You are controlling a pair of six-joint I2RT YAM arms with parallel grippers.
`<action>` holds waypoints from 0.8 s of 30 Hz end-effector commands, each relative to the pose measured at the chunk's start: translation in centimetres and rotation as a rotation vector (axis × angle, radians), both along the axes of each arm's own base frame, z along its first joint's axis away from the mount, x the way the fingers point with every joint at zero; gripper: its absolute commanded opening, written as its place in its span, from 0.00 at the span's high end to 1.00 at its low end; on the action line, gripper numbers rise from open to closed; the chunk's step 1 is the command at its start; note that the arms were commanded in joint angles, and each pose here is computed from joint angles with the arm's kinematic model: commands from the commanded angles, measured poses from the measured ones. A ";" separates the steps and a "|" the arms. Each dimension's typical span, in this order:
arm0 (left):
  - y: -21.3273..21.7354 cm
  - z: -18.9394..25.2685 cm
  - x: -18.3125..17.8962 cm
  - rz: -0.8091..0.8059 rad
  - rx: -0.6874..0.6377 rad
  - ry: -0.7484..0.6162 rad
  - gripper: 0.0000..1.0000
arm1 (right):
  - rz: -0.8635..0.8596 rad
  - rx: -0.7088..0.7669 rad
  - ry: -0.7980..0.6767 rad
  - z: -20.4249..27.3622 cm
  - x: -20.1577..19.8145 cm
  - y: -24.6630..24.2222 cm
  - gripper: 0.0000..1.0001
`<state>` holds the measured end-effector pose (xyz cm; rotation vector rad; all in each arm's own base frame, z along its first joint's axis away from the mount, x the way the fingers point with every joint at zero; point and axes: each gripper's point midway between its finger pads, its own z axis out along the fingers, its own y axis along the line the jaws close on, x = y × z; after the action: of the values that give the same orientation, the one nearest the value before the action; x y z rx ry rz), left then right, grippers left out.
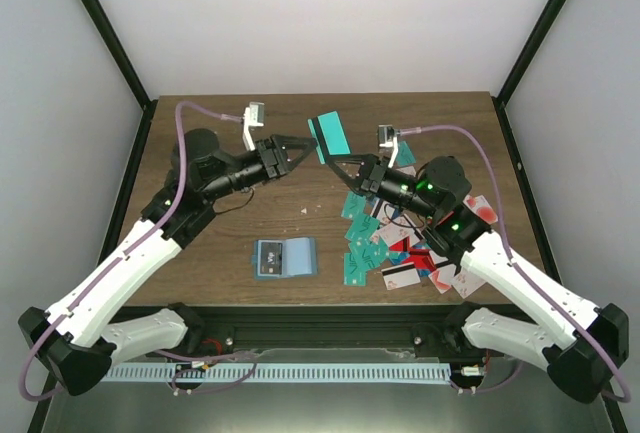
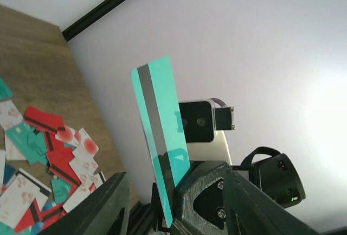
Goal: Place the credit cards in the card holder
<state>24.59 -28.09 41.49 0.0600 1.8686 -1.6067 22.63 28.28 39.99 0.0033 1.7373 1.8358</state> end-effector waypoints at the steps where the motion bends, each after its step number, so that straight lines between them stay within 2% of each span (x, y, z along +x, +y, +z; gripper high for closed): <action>1: -0.1 1.4 -0.2 -0.028 -0.045 -0.050 0.55 | 0.061 0.064 -0.057 2.9 -1.0 0.1 0.99; 5: -0.4 1.2 -0.2 -0.040 -0.045 -0.044 0.61 | 0.077 0.062 -0.051 2.7 -1.1 0.4 0.99; 12: -0.8 1.0 -0.1 -0.056 -0.044 -0.037 0.79 | 0.108 0.057 -0.031 2.0 -1.2 0.8 0.99; 16: -0.8 0.5 0.1 -0.053 -0.034 -0.028 0.80 | 0.112 0.059 -0.030 2.0 -1.4 0.7 0.99; 20: -0.8 -0.3 0.5 -0.035 -0.015 -0.015 0.67 | 0.109 0.074 -0.035 2.2 -1.6 0.5 0.99; 22: -0.6 -0.4 0.5 -0.027 -0.014 -0.016 0.69 | 0.108 0.074 -0.035 2.3 -1.6 0.4 0.99; 24: -0.6 -0.3 0.5 -0.026 -0.018 -0.020 0.78 | 0.111 0.074 -0.032 2.2 -1.6 0.4 0.99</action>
<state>25.04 -28.64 41.36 0.0830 1.8589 -1.6383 21.83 29.08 40.52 -0.0516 1.7364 1.9409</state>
